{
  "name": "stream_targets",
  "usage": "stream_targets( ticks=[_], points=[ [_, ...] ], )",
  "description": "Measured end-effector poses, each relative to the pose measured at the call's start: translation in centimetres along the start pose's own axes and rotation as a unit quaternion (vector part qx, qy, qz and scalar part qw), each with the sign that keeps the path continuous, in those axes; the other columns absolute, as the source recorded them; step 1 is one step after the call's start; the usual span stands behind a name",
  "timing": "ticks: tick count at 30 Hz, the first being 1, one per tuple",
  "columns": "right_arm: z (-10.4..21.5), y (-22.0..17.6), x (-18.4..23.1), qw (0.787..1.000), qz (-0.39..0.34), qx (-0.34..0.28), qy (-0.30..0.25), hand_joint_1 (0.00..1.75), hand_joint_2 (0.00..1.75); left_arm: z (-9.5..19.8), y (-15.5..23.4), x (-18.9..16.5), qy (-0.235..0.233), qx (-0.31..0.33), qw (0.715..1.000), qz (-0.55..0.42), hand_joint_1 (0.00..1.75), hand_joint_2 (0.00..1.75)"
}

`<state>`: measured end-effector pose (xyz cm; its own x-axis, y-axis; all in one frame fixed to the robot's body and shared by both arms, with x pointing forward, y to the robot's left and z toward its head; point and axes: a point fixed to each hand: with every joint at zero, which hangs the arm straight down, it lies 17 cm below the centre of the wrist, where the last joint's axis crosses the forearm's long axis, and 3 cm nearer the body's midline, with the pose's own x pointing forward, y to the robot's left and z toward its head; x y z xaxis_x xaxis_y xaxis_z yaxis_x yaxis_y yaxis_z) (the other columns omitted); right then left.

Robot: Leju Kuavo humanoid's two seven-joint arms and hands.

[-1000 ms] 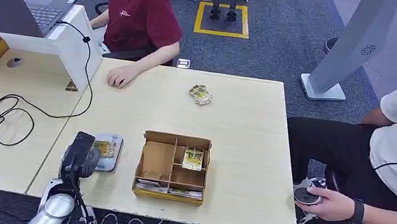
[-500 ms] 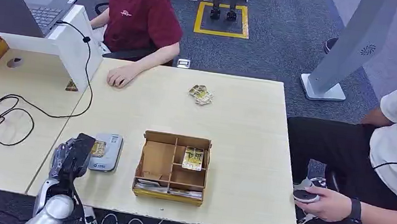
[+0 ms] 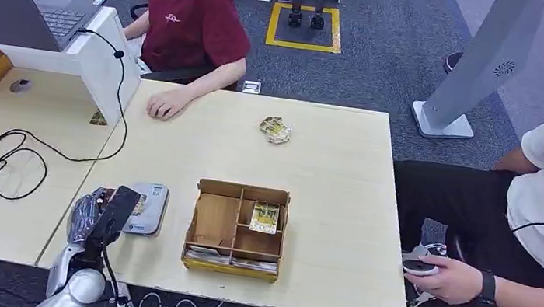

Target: Pass the card to the sensor for recognition and then transmit it.

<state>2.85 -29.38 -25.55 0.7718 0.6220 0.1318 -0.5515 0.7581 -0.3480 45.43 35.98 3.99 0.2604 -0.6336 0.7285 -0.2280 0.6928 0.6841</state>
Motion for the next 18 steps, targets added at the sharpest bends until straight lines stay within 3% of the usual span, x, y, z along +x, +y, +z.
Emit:
stream_targets(
  ticks=[13, 18],
  points=[
    [0.0, -0.3, 0.0, 1.000, 0.000, 0.000, 0.001, 0.00, 0.00, 0.4, -0.6, 0.5, -0.011, -0.002, 0.999, -0.036, 1.75, 1.75],
    [0.0, -0.5, -0.1, 1.000, 0.000, -0.001, 0.002, 0.00, 0.00, 0.8, -1.3, 1.9, -0.031, -0.020, 0.999, 0.001, 1.75, 1.75]
  ],
)
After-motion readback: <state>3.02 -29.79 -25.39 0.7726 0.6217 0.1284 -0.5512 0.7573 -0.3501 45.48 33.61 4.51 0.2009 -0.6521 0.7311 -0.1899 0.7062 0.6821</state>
